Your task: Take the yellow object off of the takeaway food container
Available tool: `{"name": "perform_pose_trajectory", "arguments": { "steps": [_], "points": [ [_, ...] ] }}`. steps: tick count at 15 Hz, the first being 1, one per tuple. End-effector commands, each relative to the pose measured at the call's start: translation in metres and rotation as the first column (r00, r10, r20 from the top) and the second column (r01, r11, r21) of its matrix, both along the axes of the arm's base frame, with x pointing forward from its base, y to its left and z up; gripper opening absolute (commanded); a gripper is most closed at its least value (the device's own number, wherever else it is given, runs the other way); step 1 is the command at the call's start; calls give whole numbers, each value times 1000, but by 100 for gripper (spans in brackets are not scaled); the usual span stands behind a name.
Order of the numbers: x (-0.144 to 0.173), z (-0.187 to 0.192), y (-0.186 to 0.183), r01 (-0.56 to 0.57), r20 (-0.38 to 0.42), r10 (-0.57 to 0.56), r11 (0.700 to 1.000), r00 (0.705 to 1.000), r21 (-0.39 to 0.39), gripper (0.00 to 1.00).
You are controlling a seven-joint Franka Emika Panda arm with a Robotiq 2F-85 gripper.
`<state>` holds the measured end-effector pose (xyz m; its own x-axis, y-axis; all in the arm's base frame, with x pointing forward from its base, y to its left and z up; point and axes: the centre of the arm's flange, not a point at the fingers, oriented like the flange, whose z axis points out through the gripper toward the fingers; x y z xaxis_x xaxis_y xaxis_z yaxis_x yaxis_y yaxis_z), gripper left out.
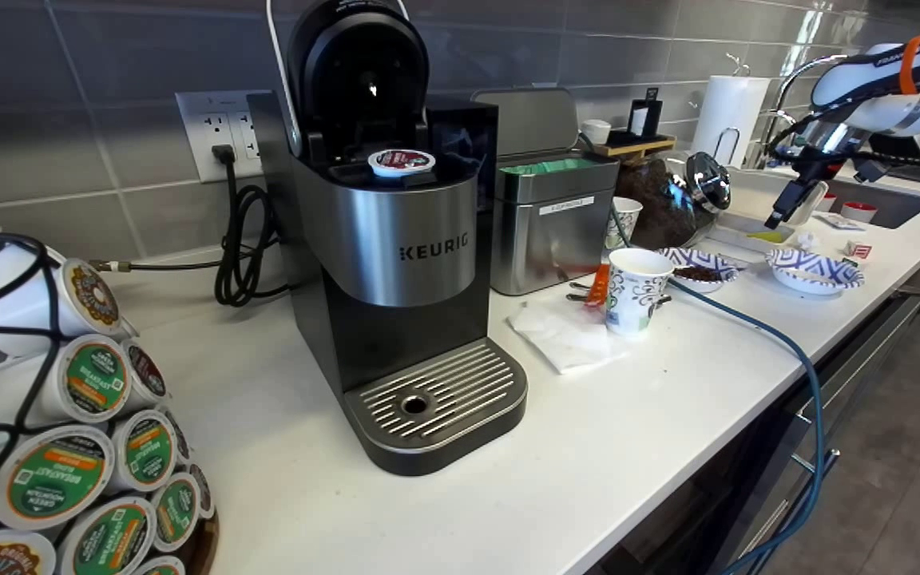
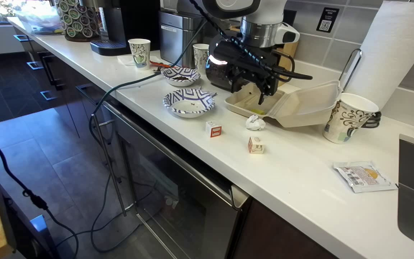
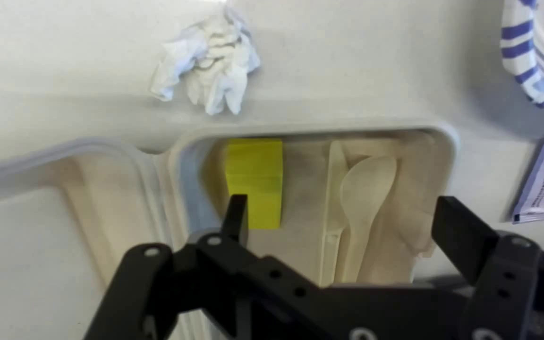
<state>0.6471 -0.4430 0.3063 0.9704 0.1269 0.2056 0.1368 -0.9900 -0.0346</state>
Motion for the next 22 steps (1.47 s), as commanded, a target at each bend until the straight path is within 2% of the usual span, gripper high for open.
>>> {"name": "perform_pose_trajectory", "arguments": {
  "steps": [1, 3, 5, 13, 17, 19, 20, 21, 22],
  "points": [
    [0, 1, 0, 0, 1, 0, 1000, 1000, -1, 100],
    [9, -5, -5, 36, -44, -39, 998, 998, -54, 100],
    [13, -12, -7, 54, -64, -58, 996, 996, -65, 100],
    [21, -30, -11, 126, -62, -131, 989, 989, -84, 100],
    [26, -34, -9, 121, -71, -127, 989, 989, -85, 99],
    [30, -38, -8, 109, -74, -115, 990, 991, -89, 93],
    [32, -40, -8, 104, -78, -111, 991, 991, -86, 72],
    [33, -41, -7, 102, -78, -109, 991, 991, -87, 71],
    [34, -42, -7, 99, -79, -106, 991, 991, -88, 65]
  ]
}}
